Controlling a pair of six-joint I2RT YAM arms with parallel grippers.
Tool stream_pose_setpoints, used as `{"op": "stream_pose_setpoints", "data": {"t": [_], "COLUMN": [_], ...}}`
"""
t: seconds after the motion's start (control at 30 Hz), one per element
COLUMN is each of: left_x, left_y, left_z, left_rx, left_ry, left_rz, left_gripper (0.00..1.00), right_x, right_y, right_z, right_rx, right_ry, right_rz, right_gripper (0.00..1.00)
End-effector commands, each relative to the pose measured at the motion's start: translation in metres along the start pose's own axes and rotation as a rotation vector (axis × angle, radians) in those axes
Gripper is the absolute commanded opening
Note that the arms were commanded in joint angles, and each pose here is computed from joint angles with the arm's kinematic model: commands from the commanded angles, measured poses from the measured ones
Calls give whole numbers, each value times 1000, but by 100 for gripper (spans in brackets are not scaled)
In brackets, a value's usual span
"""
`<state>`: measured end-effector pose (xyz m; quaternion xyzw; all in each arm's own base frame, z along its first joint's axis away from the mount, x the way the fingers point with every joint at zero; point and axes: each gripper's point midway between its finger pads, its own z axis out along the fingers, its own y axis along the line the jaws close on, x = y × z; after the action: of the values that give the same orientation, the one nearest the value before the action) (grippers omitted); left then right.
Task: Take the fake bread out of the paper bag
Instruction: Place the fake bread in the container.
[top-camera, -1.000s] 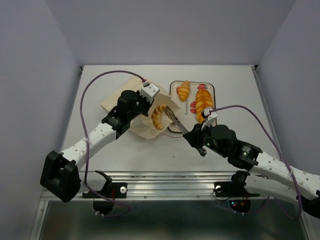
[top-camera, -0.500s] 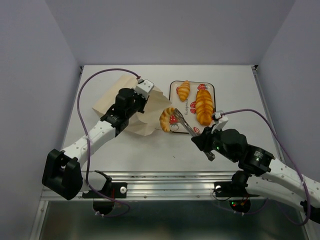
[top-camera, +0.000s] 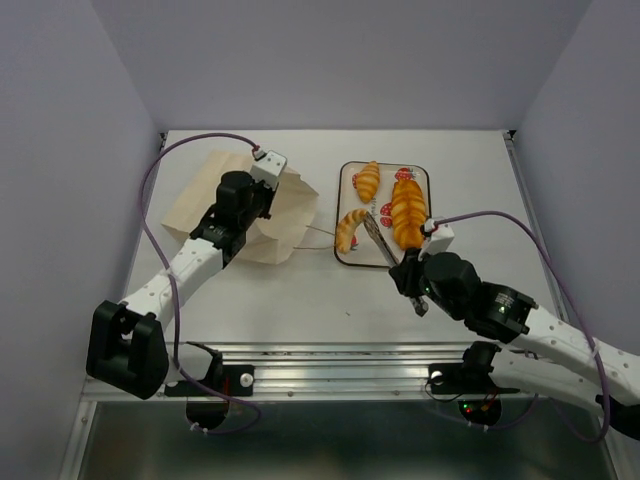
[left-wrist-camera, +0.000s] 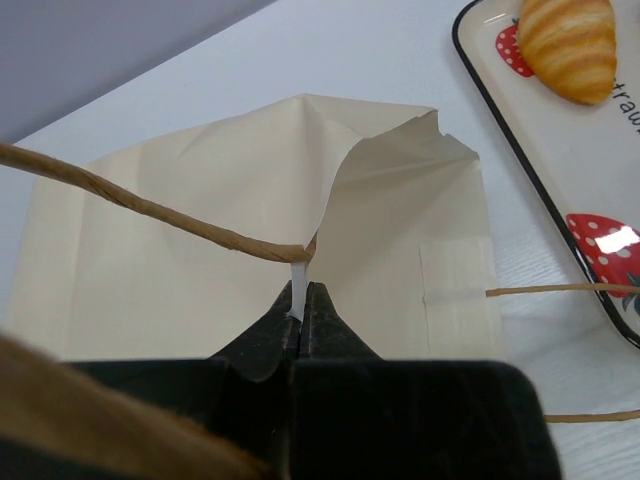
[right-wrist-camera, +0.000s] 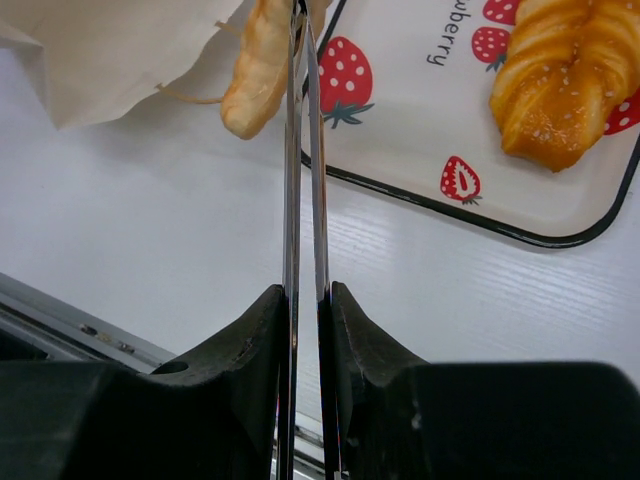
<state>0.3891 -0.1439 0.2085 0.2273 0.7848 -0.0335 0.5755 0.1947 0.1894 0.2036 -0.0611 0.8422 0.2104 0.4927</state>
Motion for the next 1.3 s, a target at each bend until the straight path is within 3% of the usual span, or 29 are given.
{"op": "stream_pose_setpoints", "data": {"t": [0.0, 0.3, 0.57, 0.77, 1.27], "left_x": [1, 7, 0, -1, -5], "left_y": [16, 15, 5, 5, 0], "left_z": [-3, -16, -31, -34, -36], "left_rx": [-57, -42, 11, 16, 42], "left_ry": [-2, -19, -80, -88, -108], "left_rz": [29, 85, 102, 109, 112], "left_gripper": [0, 0, 0, 0, 0], "right_x": [-43, -58, -82, -74, -44], "right_y": [4, 11, 1, 5, 3], "right_z": [-5, 15, 59, 88, 107], "right_rx": [39, 46, -4, -38, -67], "right_ry": [-128, -131, -147, -112, -74], "right_rz": [44, 10, 81, 80, 108], "right_gripper": [1, 1, 1, 1, 1]}}
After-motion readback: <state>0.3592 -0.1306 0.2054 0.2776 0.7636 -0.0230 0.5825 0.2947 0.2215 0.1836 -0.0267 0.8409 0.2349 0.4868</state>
